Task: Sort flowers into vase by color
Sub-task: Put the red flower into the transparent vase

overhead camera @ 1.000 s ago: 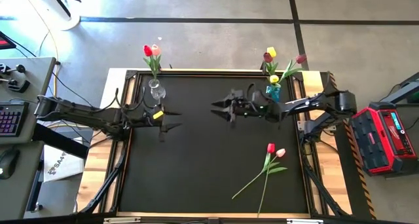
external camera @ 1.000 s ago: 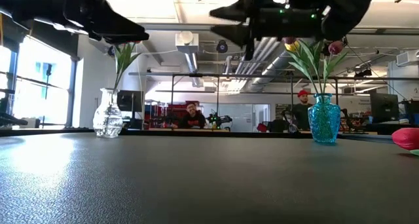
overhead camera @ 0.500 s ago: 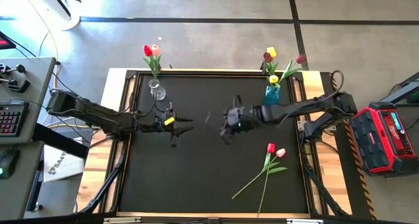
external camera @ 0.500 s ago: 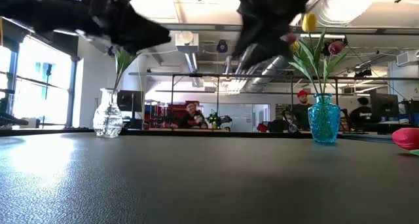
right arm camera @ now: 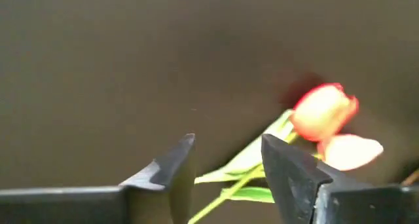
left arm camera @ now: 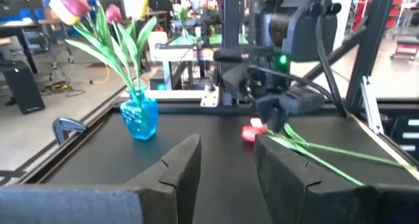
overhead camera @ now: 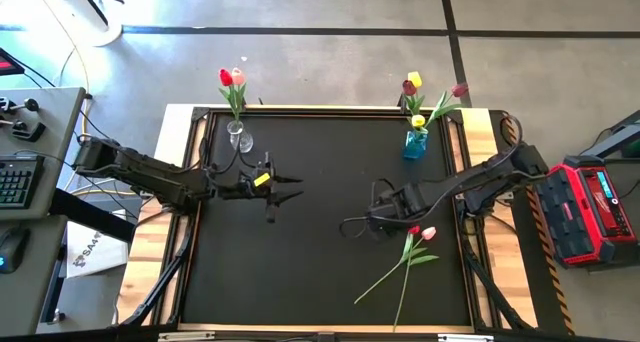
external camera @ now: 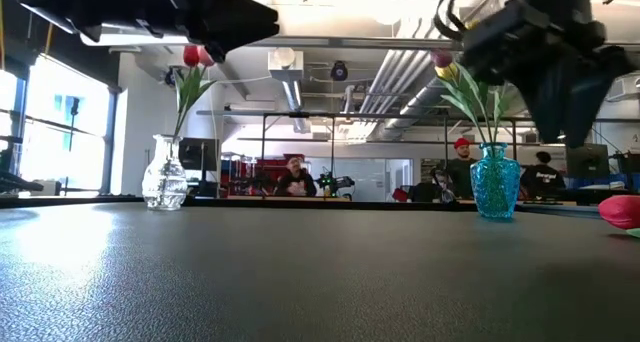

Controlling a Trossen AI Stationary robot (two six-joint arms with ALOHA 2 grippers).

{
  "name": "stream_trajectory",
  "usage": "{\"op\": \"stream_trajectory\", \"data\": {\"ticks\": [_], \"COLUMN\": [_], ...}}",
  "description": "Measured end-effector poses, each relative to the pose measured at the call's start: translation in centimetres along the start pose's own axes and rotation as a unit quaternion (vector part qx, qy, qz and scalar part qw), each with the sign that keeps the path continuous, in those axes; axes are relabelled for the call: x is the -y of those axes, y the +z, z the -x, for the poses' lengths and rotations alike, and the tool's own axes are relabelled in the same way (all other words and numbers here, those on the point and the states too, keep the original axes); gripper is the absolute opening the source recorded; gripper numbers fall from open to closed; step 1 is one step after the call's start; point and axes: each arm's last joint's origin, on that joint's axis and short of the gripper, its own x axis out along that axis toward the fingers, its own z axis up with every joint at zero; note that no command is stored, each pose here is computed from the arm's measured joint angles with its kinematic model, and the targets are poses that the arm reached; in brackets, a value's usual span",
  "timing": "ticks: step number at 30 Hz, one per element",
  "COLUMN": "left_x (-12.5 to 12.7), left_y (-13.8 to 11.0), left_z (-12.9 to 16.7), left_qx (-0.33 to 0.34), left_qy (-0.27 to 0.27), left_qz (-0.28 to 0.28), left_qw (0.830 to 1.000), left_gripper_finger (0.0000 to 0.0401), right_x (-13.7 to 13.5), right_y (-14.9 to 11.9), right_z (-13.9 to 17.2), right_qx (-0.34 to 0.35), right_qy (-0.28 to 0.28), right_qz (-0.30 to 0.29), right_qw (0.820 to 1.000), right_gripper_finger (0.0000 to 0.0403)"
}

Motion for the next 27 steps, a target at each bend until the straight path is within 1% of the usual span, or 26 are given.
{"op": "stream_trajectory", "data": {"ticks": [3, 6, 9, 10, 12, 16, 21, 24, 27], "left_x": [0.0, 0.0, -0.1, -0.1, -0.1, -0.1, -0.1, -0.2, -0.2], "left_y": [-0.2, -0.2, -0.2, -0.2, -0.2, -0.2, -0.2, -0.2, -0.2], "left_z": [0.0, 0.0, 0.0, 0.0, 0.0, 0.0, 0.0, 0.0, 0.0], "left_qx": [-0.010, -0.010, -0.010, -0.010, -0.010, -0.010, -0.010, -0.011, -0.011], "left_qy": [-0.001, -0.001, 0.001, 0.002, 0.003, 0.008, 0.010, 0.016, 0.020], "left_qz": [-0.002, -0.009, -0.025, -0.032, -0.047, -0.057, -0.058, -0.058, -0.058], "left_qw": [1.000, 1.000, 1.000, 0.999, 0.999, 0.998, 0.998, 0.998, 0.998], "left_gripper_finger": [0.0129, 0.0129, 0.0129, 0.0129, 0.0129, 0.0129, 0.0129, 0.0129, 0.0129], "right_x": [0.4, 1.3, 2.5, 2.7, 2.9, 3.3, 4.5, 4.7, 4.3], "right_y": [-0.5, -0.9, -1.2, -1.2, -1.2, -1.1, -1.1, -1.2, -1.1], "right_z": [-0.6, -2.0, -3.6, -4.1, -4.8, -6.2, -7.7, -7.9, -7.6], "right_qx": [-0.023, -0.041, -0.061, -0.065, -0.065, -0.062, -0.064, -0.065, -0.062], "right_qy": [-0.012, -0.039, -0.069, -0.070, -0.061, -0.048, -0.061, -0.059, -0.054], "right_qz": [-0.012, -0.020, -0.058, -0.069, -0.071, -0.071, -0.086, -0.086, -0.084], "right_qw": [1.000, 0.998, 0.994, 0.993, 0.994, 0.994, 0.992, 0.992, 0.993], "right_gripper_finger": [0.0140, 0.0115, 0.0094, 0.0088, 0.0080, 0.0072, 0.0071, 0.0071, 0.0071]}}
